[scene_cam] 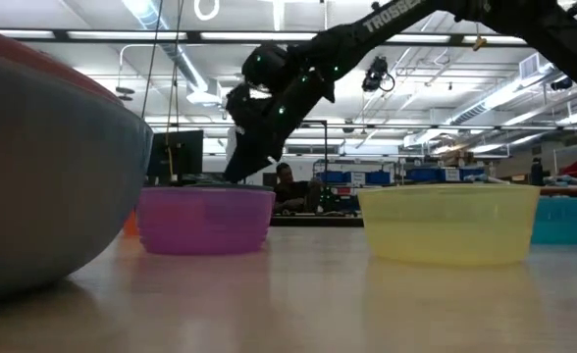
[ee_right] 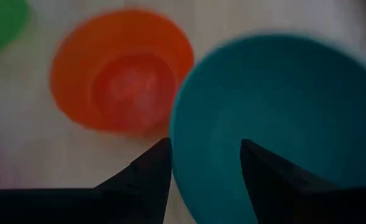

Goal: Nest bowls inside each other
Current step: Stack the dark green on top of the pink bowl

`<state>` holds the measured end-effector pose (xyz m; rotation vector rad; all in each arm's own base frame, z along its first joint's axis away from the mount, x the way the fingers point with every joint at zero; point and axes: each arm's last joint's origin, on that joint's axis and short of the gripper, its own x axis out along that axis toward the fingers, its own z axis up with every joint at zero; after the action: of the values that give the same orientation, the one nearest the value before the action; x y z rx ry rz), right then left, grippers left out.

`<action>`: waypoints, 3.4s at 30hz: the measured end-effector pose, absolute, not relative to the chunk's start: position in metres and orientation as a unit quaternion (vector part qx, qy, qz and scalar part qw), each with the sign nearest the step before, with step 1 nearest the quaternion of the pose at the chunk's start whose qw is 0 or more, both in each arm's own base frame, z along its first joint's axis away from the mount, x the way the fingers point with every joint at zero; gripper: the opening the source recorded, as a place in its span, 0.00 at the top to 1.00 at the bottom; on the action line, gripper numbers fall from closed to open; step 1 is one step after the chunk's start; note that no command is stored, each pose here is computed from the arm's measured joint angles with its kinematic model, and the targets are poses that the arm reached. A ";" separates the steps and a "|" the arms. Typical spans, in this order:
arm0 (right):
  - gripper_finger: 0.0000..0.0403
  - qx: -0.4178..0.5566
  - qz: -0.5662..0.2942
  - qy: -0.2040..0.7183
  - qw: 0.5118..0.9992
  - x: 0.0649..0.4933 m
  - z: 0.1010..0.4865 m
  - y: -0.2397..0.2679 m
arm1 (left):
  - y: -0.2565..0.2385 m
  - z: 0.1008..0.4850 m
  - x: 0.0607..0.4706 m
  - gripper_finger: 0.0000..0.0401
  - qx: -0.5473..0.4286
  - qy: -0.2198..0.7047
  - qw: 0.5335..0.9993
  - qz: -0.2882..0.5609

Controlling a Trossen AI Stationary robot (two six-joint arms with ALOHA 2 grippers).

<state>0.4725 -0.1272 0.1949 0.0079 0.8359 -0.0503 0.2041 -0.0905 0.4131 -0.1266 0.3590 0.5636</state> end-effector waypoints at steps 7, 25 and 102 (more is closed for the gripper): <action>0.56 0.010 -0.019 0.424 0.905 0.476 0.174 -0.129 | -0.090 0.413 0.204 0.61 -0.060 0.176 0.943 0.278; 0.55 0.006 -0.020 0.403 0.915 0.481 0.201 -0.132 | -0.090 0.413 0.204 0.61 -0.056 0.177 0.942 0.278; 1.00 0.012 0.279 0.286 0.917 0.441 0.297 0.183 | -0.088 0.413 0.202 0.61 -0.033 0.167 0.937 0.306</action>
<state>0.4407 0.1827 0.2973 0.0242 0.5881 0.5732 0.2024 -0.0880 0.4131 -0.0667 0.3417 0.6247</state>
